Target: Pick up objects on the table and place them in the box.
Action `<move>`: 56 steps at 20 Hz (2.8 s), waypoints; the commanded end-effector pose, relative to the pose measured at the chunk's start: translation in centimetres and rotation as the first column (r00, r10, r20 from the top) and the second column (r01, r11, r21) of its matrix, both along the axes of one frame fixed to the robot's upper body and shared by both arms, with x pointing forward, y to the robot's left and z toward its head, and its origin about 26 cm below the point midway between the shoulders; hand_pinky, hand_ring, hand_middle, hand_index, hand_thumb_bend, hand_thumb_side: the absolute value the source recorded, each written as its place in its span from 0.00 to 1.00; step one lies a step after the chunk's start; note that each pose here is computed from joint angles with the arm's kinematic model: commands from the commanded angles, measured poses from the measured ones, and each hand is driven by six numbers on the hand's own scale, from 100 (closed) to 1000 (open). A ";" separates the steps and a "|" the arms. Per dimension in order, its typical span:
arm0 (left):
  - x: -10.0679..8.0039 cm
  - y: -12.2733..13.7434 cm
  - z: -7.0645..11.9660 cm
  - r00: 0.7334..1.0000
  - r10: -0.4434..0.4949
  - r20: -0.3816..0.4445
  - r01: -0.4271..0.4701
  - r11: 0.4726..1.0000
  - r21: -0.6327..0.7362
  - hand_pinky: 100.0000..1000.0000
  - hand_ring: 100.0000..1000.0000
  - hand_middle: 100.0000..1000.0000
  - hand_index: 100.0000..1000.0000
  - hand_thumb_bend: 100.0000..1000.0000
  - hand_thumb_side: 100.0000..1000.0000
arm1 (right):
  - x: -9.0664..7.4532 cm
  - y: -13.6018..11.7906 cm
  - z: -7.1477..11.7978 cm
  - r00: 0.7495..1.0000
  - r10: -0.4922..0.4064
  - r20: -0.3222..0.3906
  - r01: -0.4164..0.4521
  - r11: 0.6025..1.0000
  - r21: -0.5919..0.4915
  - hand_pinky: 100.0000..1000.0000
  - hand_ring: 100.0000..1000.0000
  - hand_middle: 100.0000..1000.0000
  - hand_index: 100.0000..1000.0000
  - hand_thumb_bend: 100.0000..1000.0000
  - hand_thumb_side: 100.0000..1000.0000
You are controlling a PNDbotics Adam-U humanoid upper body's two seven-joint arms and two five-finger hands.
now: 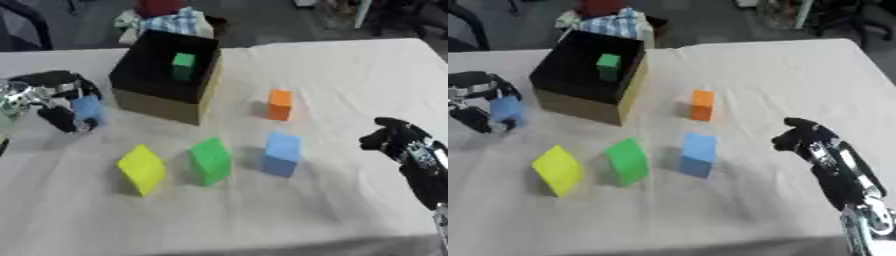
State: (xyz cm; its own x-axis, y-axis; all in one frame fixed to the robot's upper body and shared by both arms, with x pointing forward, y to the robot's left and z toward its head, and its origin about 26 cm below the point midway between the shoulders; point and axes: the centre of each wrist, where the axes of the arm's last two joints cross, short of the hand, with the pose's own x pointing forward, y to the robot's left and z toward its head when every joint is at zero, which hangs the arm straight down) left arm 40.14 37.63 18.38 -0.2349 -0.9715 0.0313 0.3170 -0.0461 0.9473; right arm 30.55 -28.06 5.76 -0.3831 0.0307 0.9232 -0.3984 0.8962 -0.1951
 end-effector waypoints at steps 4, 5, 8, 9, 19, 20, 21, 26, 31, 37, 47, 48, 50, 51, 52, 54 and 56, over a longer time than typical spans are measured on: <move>0.6 -1.2 7.1 0.970 -0.001 0.241 0.005 1.000 -0.015 0.68 0.48 0.48 0.71 0.07 0.00 | 0.1 -0.4 0.5 1.000 0.002 0.016 -0.002 1.000 -0.023 0.70 0.68 0.53 0.79 0.00 0.68; 1.1 -1.8 7.5 0.967 -0.002 0.255 0.007 1.000 -0.018 0.68 0.48 0.49 0.71 0.07 0.00 | 0.1 -0.4 0.5 1.000 0.002 0.016 -0.002 1.000 -0.023 0.70 0.68 0.53 0.79 0.00 0.68; 3.1 -3.7 7.9 0.964 -0.003 0.268 0.008 1.000 -0.019 0.68 0.49 0.50 0.72 0.09 0.00 | 0.1 -0.4 0.4 1.000 0.003 0.014 -0.003 1.000 -0.022 0.70 0.68 0.53 0.79 0.00 0.68; 4.0 -4.5 7.8 0.963 0.001 0.270 0.003 1.000 -0.014 0.68 0.50 0.50 0.72 0.10 0.00 | 0.1 -0.3 0.4 1.000 0.005 0.014 -0.005 1.000 -0.021 0.70 0.68 0.53 0.79 0.00 0.68; 9.8 -9.2 3.9 0.931 0.162 0.329 -0.172 0.985 0.001 0.69 0.53 0.54 0.75 0.07 0.01 | 0.4 0.4 0.6 0.999 0.028 0.023 -0.028 1.000 -0.011 0.70 0.68 0.53 0.79 0.00 0.69; 10.0 -9.4 3.4 0.920 0.183 0.345 -0.197 0.980 0.006 0.69 0.53 0.54 0.75 0.08 0.01 | 0.4 0.4 0.6 0.999 0.031 0.022 -0.031 0.999 -0.011 0.70 0.68 0.53 0.79 0.00 0.69; 10.2 -9.6 3.0 0.910 0.204 0.362 -0.224 0.975 0.013 0.70 0.54 0.55 0.77 0.08 0.01 | 0.4 0.5 0.7 0.999 0.034 0.023 -0.034 0.999 -0.010 0.70 0.68 0.53 0.79 0.00 0.69; 10.5 -9.2 1.7 0.841 0.289 0.457 -0.334 0.942 0.018 0.78 0.68 0.78 0.92 0.31 0.37 | 0.4 0.5 0.7 0.999 0.035 0.021 -0.035 0.999 -0.009 0.70 0.68 0.53 0.79 0.00 0.69; 10.1 -8.1 2.3 0.750 0.326 0.575 -0.383 0.924 -0.025 0.83 0.74 0.89 0.98 0.59 0.76 | 0.4 0.5 0.7 0.999 0.034 0.020 -0.034 0.999 -0.008 0.70 0.68 0.53 0.79 0.00 0.69; 8.3 -6.2 5.7 0.652 0.325 0.685 -0.304 0.940 -0.157 0.76 0.61 0.69 0.88 0.43 0.48 | 0.4 0.3 0.7 0.999 0.026 0.022 -0.026 1.000 -0.008 0.70 0.68 0.53 0.79 0.00 0.69; 0.7 -1.9 9.7 0.799 0.054 0.599 0.026 0.992 -0.124 0.76 0.57 0.60 0.82 0.38 0.43 | 0.3 -0.2 0.6 1.000 0.009 0.017 -0.009 1.000 -0.020 0.70 0.68 0.53 0.79 0.00 0.69; 0.0 -1.7 9.7 0.816 0.016 0.577 0.059 0.992 -0.111 0.76 0.57 0.60 0.82 0.38 0.43 | 0.3 -0.2 0.5 1.000 0.008 0.016 -0.008 1.000 -0.022 0.70 0.68 0.53 0.79 0.00 0.69; -1.2 -1.4 9.4 0.848 -0.057 0.527 0.121 0.989 -0.087 0.76 0.58 0.62 0.82 0.36 0.41 | 0.3 -0.3 0.5 1.000 0.007 0.016 -0.007 1.000 -0.025 0.70 0.68 0.53 0.79 0.00 0.69; -1.7 -1.4 9.1 0.862 -0.093 0.498 0.151 0.986 -0.077 0.77 0.60 0.64 0.83 0.35 0.41 | 0.3 -0.3 0.5 1.000 0.006 0.015 -0.005 1.000 -0.027 0.70 0.68 0.53 0.79 0.00 0.68; -2.1 -1.4 8.7 0.875 -0.129 0.467 0.183 0.981 -0.071 0.77 0.60 0.64 0.83 0.35 0.41 | 0.2 -0.4 0.5 1.000 0.005 0.014 -0.004 1.000 -0.029 0.70 0.68 0.53 0.79 0.00 0.69; -2.9 -1.6 7.9 0.890 -0.197 0.412 0.245 0.967 -0.066 0.77 0.61 0.65 0.83 0.33 0.40 | 0.2 -0.5 0.4 1.000 0.004 0.011 -0.004 0.999 -0.033 0.70 0.68 0.53 0.79 0.00 0.69; -3.6 -2.2 7.2 0.896 -0.274 0.350 0.312 0.948 -0.057 0.78 0.63 0.67 0.83 0.32 0.40 | 0.2 -0.5 0.4 1.000 0.005 0.009 -0.005 0.999 -0.036 0.70 0.68 0.53 0.79 0.00 0.68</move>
State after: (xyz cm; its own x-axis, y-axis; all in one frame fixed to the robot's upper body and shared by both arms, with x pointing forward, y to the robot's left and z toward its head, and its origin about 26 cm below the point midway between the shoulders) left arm 37.19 35.40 23.78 -0.4867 -0.8725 0.0436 -0.0178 0.0598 0.9981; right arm 30.62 -27.97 5.44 -0.3724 0.0362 0.9274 -0.4108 0.8896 -0.1997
